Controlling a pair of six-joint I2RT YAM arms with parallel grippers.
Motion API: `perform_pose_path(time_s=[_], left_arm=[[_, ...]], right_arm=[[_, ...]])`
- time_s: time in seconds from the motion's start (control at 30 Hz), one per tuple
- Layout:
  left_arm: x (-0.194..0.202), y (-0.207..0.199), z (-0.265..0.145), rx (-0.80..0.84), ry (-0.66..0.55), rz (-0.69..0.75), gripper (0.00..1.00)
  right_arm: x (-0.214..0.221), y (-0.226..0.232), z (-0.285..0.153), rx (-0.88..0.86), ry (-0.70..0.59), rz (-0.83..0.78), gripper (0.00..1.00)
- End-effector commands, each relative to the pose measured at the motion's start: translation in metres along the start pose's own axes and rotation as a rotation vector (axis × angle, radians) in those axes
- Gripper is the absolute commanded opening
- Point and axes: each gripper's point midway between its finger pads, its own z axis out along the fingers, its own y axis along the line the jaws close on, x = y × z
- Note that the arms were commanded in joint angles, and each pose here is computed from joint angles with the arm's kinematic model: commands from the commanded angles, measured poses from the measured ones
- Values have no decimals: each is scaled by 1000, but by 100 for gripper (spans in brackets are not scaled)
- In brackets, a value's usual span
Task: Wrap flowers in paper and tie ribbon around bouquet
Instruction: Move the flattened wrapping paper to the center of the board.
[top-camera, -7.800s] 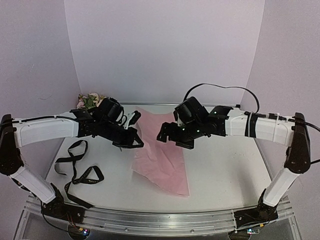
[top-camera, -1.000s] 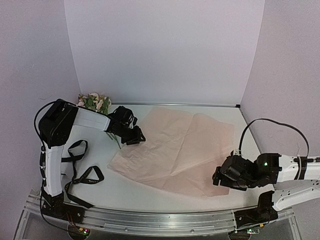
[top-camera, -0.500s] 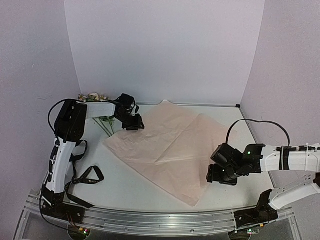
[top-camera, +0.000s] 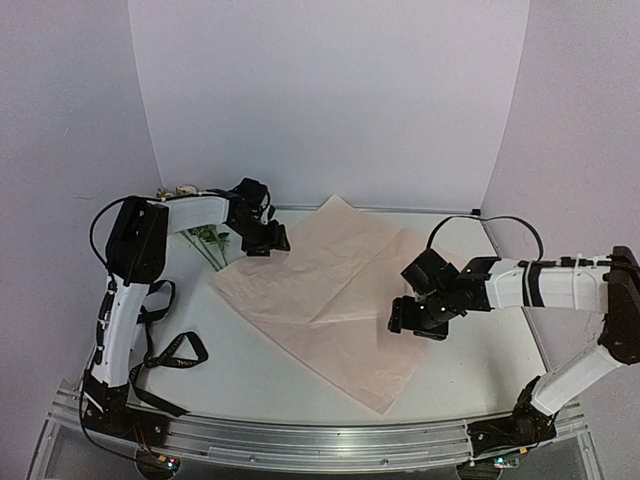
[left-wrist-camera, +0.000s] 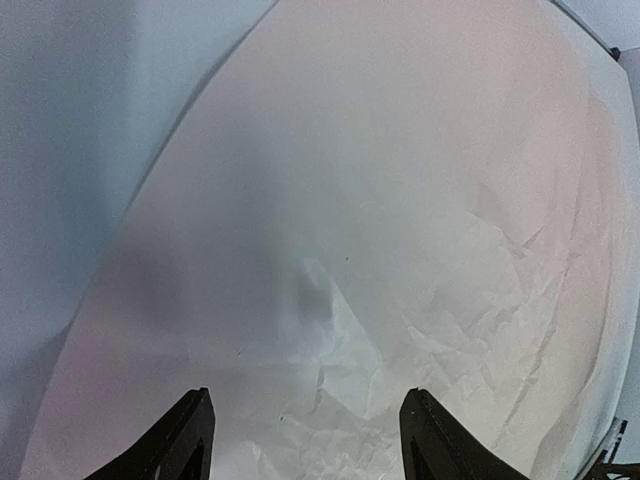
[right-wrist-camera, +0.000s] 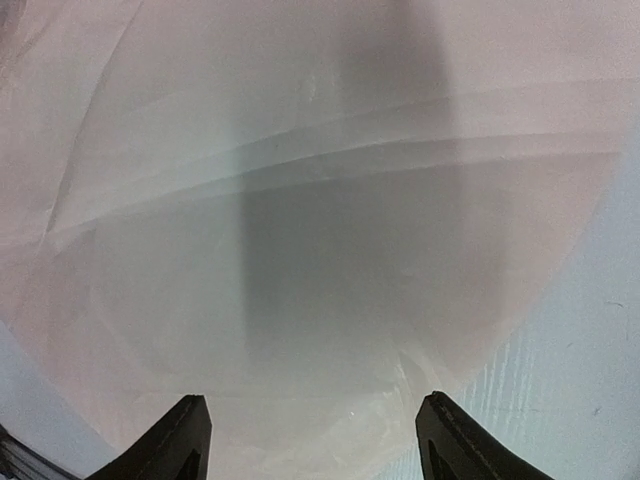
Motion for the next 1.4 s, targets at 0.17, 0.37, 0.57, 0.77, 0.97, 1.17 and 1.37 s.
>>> perform_pose_path(time_s=[0.17,0.37,0.57,0.77,0.97,1.17,1.37], left_arm=[[-7,34,-117,-135,-218,-256,76],[68,53,-126,-43,-169,-418,80],[103,58,-137,55,-232,-540,82],[115,50,-119,174,-214,-614,80],[117,37,-97,279,-157,-611,44],[134,36,-98,223,-47,-518,7],[160,35,-107,206,138,-364,0]], right_arm=[[-20,14,25,60,-22,-137,78],[-19,14,33,70,-4,-140,78],[-21,17,27,62,-8,-131,78],[-29,19,21,68,-31,-135,80],[-44,23,10,78,-80,-134,80],[-57,24,-1,95,-121,-143,80],[-59,21,-6,106,-135,-140,80]])
